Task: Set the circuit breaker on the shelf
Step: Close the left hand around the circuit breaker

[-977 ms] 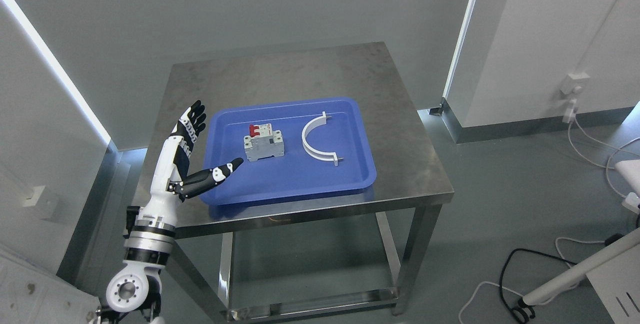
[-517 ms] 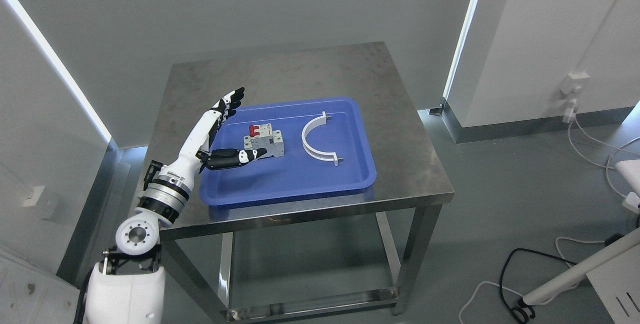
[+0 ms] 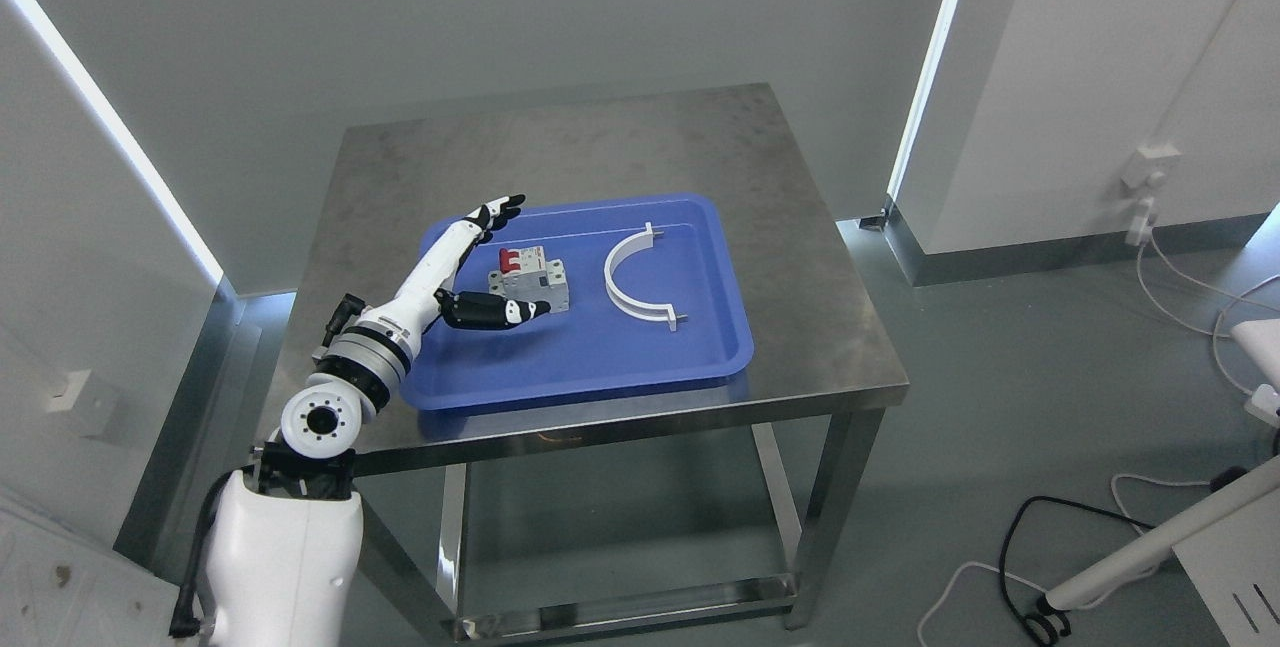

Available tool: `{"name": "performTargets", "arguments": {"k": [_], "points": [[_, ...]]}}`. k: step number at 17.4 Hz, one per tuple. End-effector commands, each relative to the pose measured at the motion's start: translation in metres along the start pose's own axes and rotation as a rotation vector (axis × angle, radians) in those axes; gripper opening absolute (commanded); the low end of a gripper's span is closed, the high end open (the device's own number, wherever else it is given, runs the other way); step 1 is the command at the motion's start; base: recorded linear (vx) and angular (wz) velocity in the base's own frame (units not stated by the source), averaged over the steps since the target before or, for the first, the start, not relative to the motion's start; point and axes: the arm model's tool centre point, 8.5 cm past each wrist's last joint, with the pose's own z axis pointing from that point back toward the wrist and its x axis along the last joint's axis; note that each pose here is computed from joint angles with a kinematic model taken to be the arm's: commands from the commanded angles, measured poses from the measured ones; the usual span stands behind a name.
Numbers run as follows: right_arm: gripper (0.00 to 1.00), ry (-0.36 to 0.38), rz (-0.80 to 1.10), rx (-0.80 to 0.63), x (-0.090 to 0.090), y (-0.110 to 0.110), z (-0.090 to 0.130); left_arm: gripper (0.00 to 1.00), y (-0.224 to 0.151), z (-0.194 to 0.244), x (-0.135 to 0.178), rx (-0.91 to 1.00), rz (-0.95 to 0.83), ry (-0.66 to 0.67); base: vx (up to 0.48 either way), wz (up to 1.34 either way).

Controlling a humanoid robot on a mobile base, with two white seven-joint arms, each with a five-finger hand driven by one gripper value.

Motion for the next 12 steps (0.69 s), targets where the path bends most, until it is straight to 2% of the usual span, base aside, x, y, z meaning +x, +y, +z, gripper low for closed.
{"name": "performTargets", "arguments": {"k": [1, 2, 6, 9, 12], "points": [[1.00, 0.224, 0.055, -0.011, -0.024, -0.010, 0.002, 0.81, -0.035, -0.017, -0.019, -0.092, -0.059, 0.100, 0.000, 0.00], [1.00, 0.224, 0.055, -0.011, -0.024, -0.010, 0.002, 0.78, -0.035, -0.016, -0.022, -0.091, -0.066, 0.112, 0.000, 0.00], [1.00, 0.224, 0.055, -0.011, -0.024, -0.010, 0.002, 0.52, -0.021, -0.015, -0.030, -0.050, -0.041, 0.121, 0.000, 0.00], [1.00, 0.224, 0.055, -0.011, -0.024, -0.010, 0.002, 0.40, -0.016, -0.014, -0.032, -0.036, -0.041, 0.107, 0.000, 0.00], [1.00, 0.224, 0.055, -0.011, -0.024, -0.010, 0.002, 0.21, -0.012, -0.012, -0.033, -0.021, -0.053, 0.063, 0.000, 0.00]]}}
